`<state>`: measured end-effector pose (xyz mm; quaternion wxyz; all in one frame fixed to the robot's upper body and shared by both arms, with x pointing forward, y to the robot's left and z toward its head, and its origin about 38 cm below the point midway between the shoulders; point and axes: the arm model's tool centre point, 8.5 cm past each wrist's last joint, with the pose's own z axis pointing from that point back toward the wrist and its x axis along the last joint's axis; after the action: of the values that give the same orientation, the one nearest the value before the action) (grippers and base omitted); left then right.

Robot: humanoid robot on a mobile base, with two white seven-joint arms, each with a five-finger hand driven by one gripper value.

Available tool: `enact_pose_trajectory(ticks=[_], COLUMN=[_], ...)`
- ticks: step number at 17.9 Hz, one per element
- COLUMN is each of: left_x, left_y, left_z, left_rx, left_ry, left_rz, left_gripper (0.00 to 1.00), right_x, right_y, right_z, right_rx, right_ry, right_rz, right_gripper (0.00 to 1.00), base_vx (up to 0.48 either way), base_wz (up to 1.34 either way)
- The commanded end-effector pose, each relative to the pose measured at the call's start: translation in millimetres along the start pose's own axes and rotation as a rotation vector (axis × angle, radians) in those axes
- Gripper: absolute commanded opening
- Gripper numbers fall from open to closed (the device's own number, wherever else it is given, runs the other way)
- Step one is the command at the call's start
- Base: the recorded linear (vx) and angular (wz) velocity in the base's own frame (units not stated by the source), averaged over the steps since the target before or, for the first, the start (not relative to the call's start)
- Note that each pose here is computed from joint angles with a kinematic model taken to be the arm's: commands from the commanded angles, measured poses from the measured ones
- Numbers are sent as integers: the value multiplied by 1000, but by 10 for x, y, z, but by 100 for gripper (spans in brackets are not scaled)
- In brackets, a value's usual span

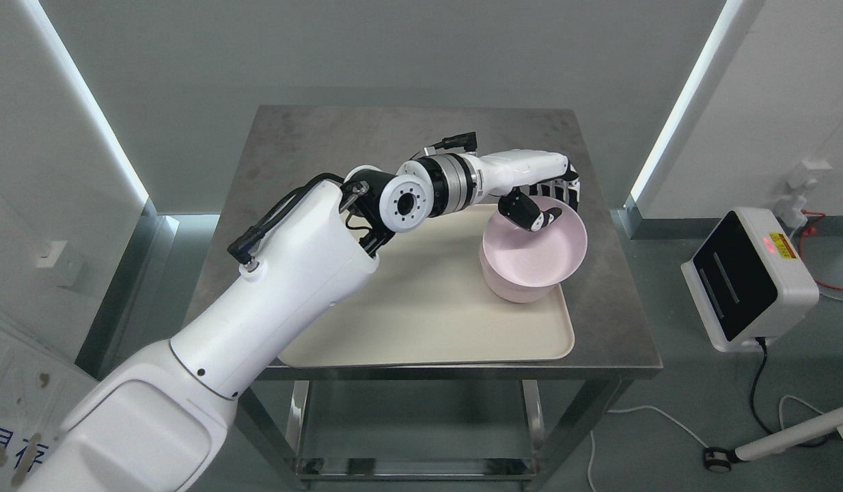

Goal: Stack pink IKEA bowls on left shelf middle
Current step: 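Grip the pink bowl with the left hand and lift it onto the other bowl, then release the stacked bowl and move the left hand below the stack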

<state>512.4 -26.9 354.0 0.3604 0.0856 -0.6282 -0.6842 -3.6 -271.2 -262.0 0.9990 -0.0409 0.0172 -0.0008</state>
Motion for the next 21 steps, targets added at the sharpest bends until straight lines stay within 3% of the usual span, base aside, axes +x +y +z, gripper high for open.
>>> enact_pose_trajectory(ticks=[1, 7, 11, 12, 14, 18, 21], left_x=[-285, -315, -345, -350, -368, -465, -564], left_y=[-5, -6, -9, 6, 10, 116, 519], left_z=[-8, -15, -14, -8, 3, 123, 539], left_rx=[-20, 4, 9, 18, 23, 71, 259], left_ry=[78, 91, 98, 99, 100, 86, 16], left_rz=[26, 20, 26, 30, 41, 118, 245], left_gripper=[4, 6, 17, 22, 47, 63, 68], right_x=[-71, -71, -71, -71, -71, -72, -72], right_y=[-113, -113, -113, -113, -113, -113, -113], right_z=[-6, -6, -6, -6, -6, -6, -6], right_rx=[-17, -17, -17, -17, -17, -17, -17], right_ry=[-6, -6, -5, -6, -6, -4, -4], right_rz=[-11, -11, -11, -11, -11, -11, -11], right_gripper=[100, 100, 100, 100, 100, 100, 100], base_vx=[0, 0, 0, 0, 0, 0, 0], base_wz=[0, 0, 0, 0, 0, 0, 0])
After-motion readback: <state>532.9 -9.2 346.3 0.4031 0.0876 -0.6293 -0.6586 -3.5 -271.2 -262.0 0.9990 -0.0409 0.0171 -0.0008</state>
